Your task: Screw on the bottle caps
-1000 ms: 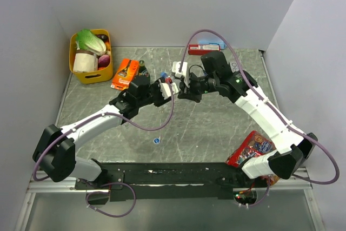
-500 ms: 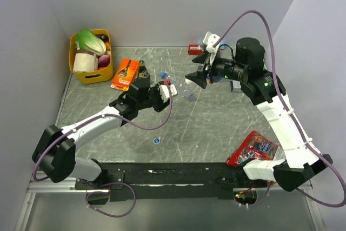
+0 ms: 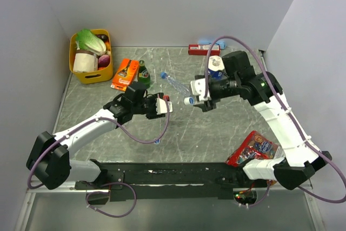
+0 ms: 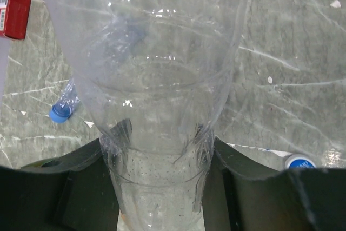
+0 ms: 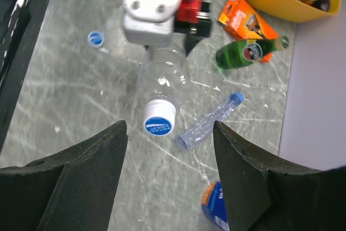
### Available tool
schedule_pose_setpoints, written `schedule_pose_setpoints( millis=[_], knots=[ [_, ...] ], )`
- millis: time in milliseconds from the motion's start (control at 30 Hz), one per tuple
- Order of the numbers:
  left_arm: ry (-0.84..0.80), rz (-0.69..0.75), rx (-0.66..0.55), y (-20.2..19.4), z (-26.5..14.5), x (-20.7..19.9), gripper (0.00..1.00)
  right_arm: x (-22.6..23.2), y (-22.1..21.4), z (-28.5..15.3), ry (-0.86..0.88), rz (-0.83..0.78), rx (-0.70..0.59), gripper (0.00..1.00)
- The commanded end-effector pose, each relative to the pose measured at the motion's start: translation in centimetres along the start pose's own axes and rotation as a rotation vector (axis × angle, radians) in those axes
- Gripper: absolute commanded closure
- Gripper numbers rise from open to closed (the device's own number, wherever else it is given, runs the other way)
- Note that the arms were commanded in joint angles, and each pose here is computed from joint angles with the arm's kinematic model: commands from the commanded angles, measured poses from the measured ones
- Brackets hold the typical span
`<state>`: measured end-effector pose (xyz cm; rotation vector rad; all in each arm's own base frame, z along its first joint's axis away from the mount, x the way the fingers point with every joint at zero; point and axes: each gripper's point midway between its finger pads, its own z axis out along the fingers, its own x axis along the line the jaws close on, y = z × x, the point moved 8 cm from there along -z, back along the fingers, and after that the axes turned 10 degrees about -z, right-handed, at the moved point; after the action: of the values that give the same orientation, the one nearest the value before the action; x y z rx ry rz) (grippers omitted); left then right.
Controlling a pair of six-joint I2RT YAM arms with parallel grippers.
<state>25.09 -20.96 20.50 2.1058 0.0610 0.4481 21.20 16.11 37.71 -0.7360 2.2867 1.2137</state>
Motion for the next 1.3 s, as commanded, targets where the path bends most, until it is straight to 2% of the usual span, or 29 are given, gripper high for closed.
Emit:
schedule_pose_setpoints(
  millis=[0,100,267,467,867,967,1000,1033,1267],
  knots=[
    [-0.014,0.095,-0.067,2.2,-0.5,0.9,0.99,2.0,1.1,-0.7,0.097,-0.168,0.004,0.29],
    [-0.012,0.085,-0.085,2.6,-0.6,1.0,0.99,2.7,0.9,0.0,0.139,-0.183,0.017,0.31],
    [-0.015,0.106,-0.117,3.3,-1.1,0.9,0.99,2.3,0.3,0.8,0.108,-0.184,0.052,0.33],
    [-0.021,0.112,-0.145,3.9,-1.3,0.8,0.99,0.8,-0.3,1.8,0.020,-0.163,0.072,0.42],
    [-0.012,0.090,-0.166,4.2,-1.3,1.0,0.99,1.4,-0.9,2.5,0.035,-0.127,0.072,0.50],
    [-0.001,0.079,-0.174,4.2,-1.2,1.2,0.99,1.4,-1.1,2.8,0.046,-0.072,0.076,0.62],
    [0.002,0.077,-0.178,4.3,-1.1,1.3,0.99,1.5,-1.1,2.9,0.062,-0.047,0.077,0.73],
    [0.004,0.071,-0.182,4.4,-1.1,1.3,0.99,1.2,-0.8,2.8,0.056,-0.020,0.074,0.77],
    [0.067,0.024,-0.224,4.8,-1.1,1.8,0.99,0.4,-0.8,3.8,0.072,0.265,0.042,0.94]
  ],
)
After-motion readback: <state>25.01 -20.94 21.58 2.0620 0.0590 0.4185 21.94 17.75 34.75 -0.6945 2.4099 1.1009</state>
